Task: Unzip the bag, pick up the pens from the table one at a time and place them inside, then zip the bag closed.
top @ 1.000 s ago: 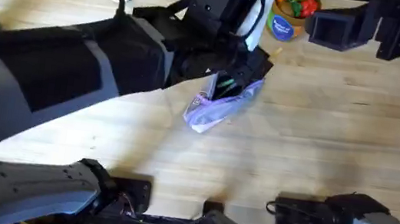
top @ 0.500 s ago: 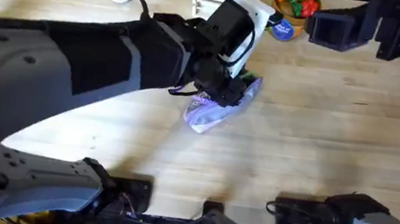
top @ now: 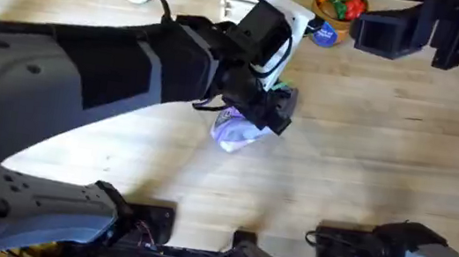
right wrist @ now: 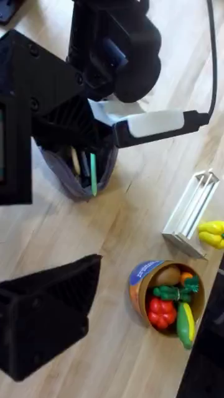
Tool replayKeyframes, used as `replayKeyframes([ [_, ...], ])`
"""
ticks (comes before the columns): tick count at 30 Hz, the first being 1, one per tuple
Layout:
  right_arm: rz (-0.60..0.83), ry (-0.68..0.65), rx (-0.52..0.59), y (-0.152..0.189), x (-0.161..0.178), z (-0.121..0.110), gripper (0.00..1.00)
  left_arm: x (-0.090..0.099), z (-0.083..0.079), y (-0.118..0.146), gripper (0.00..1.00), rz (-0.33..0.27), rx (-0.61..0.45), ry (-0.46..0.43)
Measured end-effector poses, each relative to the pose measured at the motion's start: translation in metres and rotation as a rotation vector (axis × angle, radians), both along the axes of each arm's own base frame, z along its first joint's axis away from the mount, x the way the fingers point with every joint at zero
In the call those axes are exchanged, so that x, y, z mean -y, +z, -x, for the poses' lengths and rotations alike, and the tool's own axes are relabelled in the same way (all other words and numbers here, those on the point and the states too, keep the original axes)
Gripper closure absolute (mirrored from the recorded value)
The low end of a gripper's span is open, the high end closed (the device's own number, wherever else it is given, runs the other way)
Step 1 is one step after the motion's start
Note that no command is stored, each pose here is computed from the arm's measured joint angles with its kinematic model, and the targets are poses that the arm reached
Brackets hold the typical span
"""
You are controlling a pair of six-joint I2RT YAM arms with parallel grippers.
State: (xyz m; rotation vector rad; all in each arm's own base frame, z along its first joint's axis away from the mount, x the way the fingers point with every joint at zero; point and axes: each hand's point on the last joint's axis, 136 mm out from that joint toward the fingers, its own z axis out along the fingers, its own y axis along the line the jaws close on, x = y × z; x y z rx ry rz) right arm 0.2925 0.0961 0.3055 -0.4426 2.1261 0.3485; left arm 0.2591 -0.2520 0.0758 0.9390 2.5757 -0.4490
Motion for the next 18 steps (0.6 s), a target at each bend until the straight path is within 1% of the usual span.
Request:
replayKeyframes([
  [1, 0.0, 0.0, 0.0, 0.0, 0.0, 0.0, 0.003, 0.0, 0.0, 0.0, 0.116, 0.002, 0.001, -0.001],
  [2, 0.0, 0.0, 0.0, 0.0, 0.0, 0.0, 0.003, 0.001, 0.0, 0.001, 0.041, 0.004, 0.001, 0.0],
  [3, 0.0, 0.0, 0.0, 0.0, 0.0, 0.0, 0.003, 0.001, 0.0, 0.001, 0.017, 0.006, 0.002, 0.0],
  [7, 0.0, 0.0, 0.0, 0.0, 0.0, 0.0, 0.003, 0.001, -0.001, 0.004, 0.008, 0.009, 0.012, -0.001],
  [10, 0.0, 0.0, 0.0, 0.0, 0.0, 0.0, 0.003, 0.003, -0.003, 0.03, 0.008, 0.047, 0.055, 0.0],
  [14, 0.0, 0.0, 0.0, 0.0, 0.0, 0.0, 0.003, 0.002, -0.003, 0.077, 0.007, 0.118, 0.143, 0.001],
  [16, 0.0, 0.0, 0.0, 0.0, 0.0, 0.0, 0.003, -0.004, 0.001, 0.101, 0.007, 0.152, 0.185, 0.007],
  [18, 0.0, 0.0, 0.0, 0.0, 0.0, 0.0, 0.003, -0.013, 0.006, 0.12, 0.007, 0.174, 0.215, 0.018],
])
